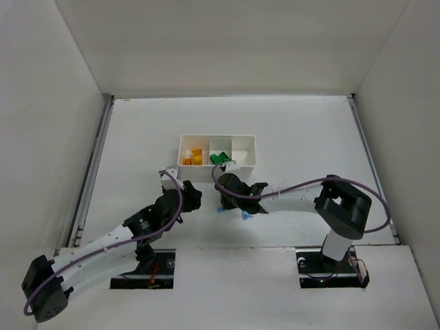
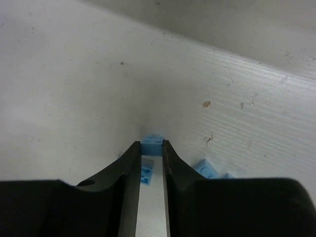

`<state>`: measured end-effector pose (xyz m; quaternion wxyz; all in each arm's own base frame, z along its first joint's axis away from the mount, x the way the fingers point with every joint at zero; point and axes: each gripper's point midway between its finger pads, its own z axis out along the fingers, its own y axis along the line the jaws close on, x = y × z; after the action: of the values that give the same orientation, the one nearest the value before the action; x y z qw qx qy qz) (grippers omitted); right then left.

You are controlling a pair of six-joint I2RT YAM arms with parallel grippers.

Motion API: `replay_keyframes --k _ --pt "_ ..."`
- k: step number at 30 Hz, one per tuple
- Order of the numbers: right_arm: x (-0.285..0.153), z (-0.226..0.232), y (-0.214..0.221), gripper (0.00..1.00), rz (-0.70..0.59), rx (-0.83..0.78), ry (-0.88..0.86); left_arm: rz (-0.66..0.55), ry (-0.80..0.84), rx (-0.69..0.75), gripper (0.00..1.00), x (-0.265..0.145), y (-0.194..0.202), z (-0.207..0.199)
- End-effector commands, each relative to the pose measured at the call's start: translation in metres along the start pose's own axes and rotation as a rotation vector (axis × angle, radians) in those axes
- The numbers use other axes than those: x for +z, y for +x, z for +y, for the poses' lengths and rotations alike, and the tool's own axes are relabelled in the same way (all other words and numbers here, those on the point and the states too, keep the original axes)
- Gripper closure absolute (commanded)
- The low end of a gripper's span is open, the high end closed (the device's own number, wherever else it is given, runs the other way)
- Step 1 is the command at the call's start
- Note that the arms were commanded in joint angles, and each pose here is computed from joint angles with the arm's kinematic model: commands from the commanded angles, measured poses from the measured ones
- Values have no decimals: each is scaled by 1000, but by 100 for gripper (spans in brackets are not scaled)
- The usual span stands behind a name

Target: Sort the legos into containers by color

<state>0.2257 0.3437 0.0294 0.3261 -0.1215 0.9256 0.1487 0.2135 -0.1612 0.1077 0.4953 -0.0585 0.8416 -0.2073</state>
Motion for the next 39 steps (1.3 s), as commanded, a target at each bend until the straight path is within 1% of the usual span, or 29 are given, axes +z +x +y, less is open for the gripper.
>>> replay_keyframes --k 1,5,9,11,13,18,21,23,27,29,31,35,39 --pt "-28 11 -40 77 -129 30 -39 17 57 27 56 -2 7 -15" --pt "-68 14 -77 76 -229 26 -101 43 108 74 52 -2 17 -31" --pt "-85 -11 -131 75 -340 52 -87 54 153 120 48 1 27 -45" --pt "-85 -26 -158 75 -387 57 -64 64 162 150 47 4 31 -50" --pt "-77 -38 -174 74 -418 52 -40 78 167 185 46 6 36 -54" --pt "-56 -63 -202 74 -431 74 5 106 172 249 46 13 48 -61" --pt "-43 -74 -209 72 -421 85 26 118 164 284 46 17 54 -62" --pt "-37 -78 -209 67 -410 87 39 123 158 298 46 21 57 -62" --pt "-39 -79 -212 43 -423 96 31 142 161 345 50 26 62 -66" --pt "-45 -75 -213 36 -434 97 12 150 167 375 51 27 66 -70" --pt "-51 -72 -214 35 -442 96 -4 158 169 408 51 30 69 -72" --pt "-66 -73 -213 35 -473 116 -26 190 182 496 52 33 81 -76" --pt "-73 -72 -206 35 -475 123 -49 230 185 536 58 36 93 -78"
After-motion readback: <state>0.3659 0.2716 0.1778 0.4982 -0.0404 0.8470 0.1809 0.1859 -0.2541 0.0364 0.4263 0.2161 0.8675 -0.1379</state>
